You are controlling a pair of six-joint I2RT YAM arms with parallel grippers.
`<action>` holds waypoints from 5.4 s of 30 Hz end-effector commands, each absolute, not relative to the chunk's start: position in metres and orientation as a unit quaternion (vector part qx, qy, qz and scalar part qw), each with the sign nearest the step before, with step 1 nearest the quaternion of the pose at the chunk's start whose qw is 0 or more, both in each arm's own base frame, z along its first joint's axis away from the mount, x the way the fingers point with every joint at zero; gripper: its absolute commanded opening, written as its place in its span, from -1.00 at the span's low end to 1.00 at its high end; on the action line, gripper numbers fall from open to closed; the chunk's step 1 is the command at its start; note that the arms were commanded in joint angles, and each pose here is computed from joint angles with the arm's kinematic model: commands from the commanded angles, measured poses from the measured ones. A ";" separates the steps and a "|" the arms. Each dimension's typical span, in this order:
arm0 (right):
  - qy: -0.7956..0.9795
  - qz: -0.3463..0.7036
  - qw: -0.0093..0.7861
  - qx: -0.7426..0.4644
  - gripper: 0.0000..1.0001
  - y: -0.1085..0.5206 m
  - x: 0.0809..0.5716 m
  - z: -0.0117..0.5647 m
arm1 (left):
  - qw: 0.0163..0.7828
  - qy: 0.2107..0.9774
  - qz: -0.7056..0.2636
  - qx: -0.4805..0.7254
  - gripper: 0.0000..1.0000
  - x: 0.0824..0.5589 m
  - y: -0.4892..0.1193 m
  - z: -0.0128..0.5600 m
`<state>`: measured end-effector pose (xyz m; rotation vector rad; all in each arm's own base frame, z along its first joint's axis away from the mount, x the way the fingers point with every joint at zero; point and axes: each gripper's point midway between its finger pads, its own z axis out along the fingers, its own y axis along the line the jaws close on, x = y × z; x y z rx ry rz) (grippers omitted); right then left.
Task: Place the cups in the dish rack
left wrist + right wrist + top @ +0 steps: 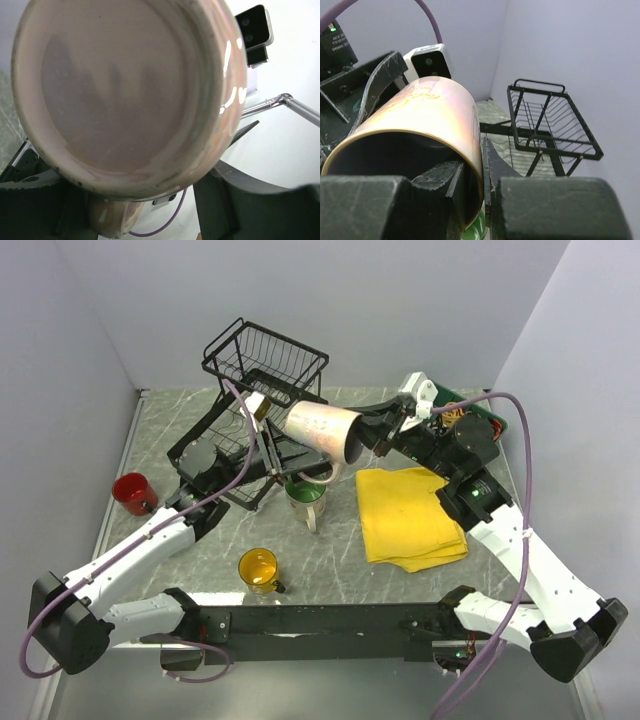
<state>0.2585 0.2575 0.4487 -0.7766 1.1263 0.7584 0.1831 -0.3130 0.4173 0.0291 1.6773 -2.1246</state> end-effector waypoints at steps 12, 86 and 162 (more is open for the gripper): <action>0.404 0.364 0.757 -0.362 -1.00 0.264 0.238 0.492 | 0.241 0.536 -0.804 0.087 -0.24 0.151 -0.303 0.455; 0.729 0.340 0.501 -0.319 1.00 0.115 0.252 0.217 | 0.487 0.773 -0.356 -0.196 -0.98 0.488 -0.066 0.222; 0.739 0.341 0.504 -0.289 1.00 0.093 0.258 0.214 | 0.528 0.812 -0.136 -0.211 0.29 0.503 -0.009 0.204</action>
